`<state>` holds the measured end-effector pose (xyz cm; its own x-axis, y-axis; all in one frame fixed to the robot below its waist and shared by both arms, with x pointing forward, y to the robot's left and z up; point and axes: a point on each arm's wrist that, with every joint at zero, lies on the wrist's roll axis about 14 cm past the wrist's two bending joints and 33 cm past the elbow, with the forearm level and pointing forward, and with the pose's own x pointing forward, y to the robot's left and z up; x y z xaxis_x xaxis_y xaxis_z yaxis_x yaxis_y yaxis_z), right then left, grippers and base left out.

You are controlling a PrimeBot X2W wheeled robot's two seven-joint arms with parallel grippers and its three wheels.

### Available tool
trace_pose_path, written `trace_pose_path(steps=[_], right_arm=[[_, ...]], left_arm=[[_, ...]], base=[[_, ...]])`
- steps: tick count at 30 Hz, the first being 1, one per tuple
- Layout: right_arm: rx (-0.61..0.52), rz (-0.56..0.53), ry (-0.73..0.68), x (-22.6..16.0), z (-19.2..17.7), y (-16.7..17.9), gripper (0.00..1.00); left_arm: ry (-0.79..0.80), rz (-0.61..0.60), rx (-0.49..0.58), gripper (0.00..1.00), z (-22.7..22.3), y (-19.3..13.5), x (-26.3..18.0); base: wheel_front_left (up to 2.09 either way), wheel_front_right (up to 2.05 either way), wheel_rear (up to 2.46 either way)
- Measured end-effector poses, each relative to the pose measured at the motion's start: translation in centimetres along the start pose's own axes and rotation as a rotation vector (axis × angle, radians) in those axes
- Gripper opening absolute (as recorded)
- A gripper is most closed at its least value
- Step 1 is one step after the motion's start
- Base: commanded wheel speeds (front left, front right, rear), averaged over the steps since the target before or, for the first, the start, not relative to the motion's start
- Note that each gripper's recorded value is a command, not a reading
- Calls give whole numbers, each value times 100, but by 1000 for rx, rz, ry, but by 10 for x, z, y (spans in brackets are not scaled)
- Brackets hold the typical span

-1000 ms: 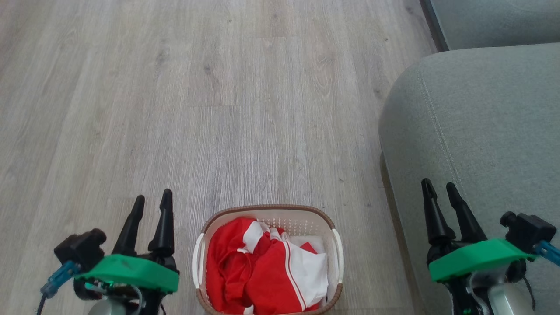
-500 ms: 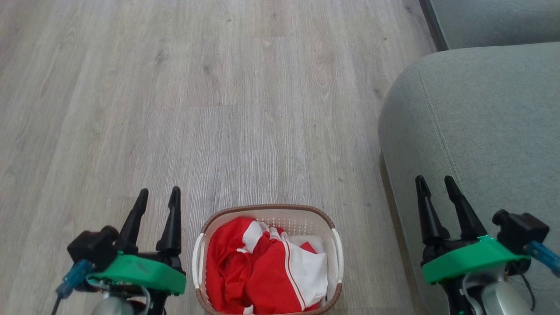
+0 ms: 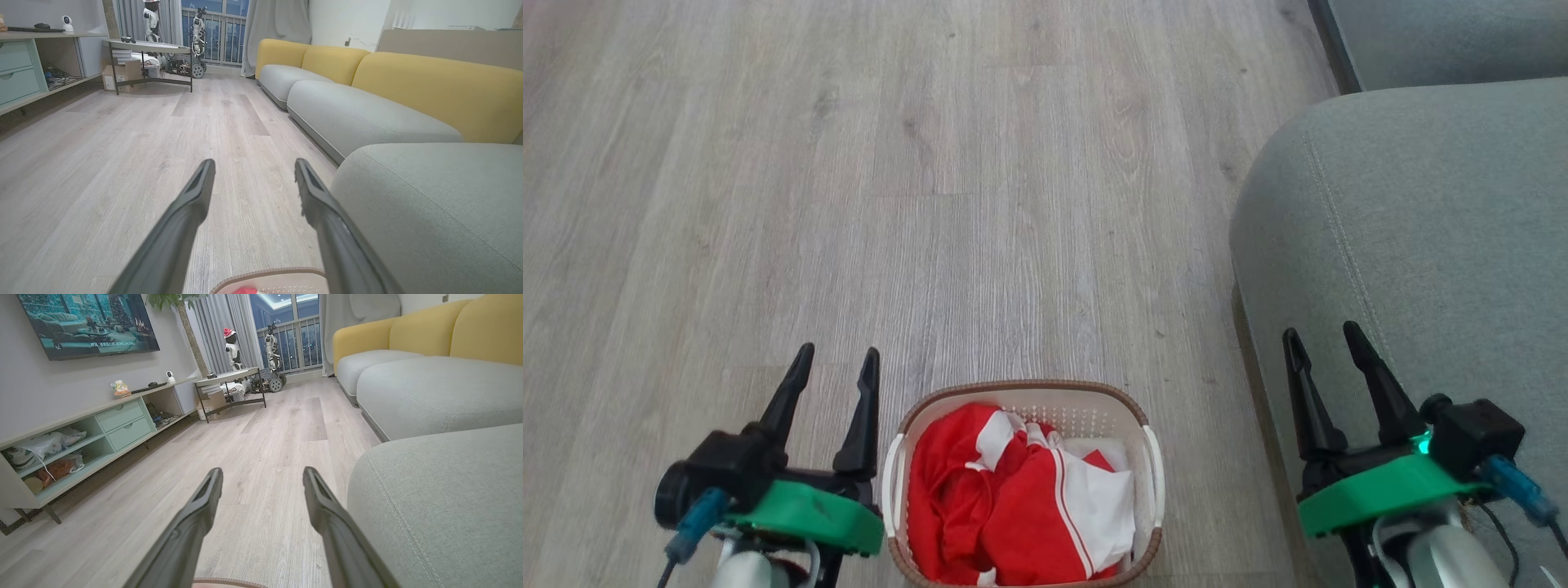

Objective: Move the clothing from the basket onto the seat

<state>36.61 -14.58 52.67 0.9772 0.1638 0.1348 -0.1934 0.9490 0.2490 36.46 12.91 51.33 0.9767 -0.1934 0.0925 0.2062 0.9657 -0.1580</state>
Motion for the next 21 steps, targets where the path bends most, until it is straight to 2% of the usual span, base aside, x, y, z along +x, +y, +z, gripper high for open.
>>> trace_pose_path(steps=[10,21], right_arm=[[-99,22,-15,0,2,3,100],[-98,12,-3,0,-2,0,100]], left_arm=[[-23,-30,105,100,5,-5,1],[-23,-29,104,100,5,-5,1]], base=[[0,0,0],[0,0,0]])
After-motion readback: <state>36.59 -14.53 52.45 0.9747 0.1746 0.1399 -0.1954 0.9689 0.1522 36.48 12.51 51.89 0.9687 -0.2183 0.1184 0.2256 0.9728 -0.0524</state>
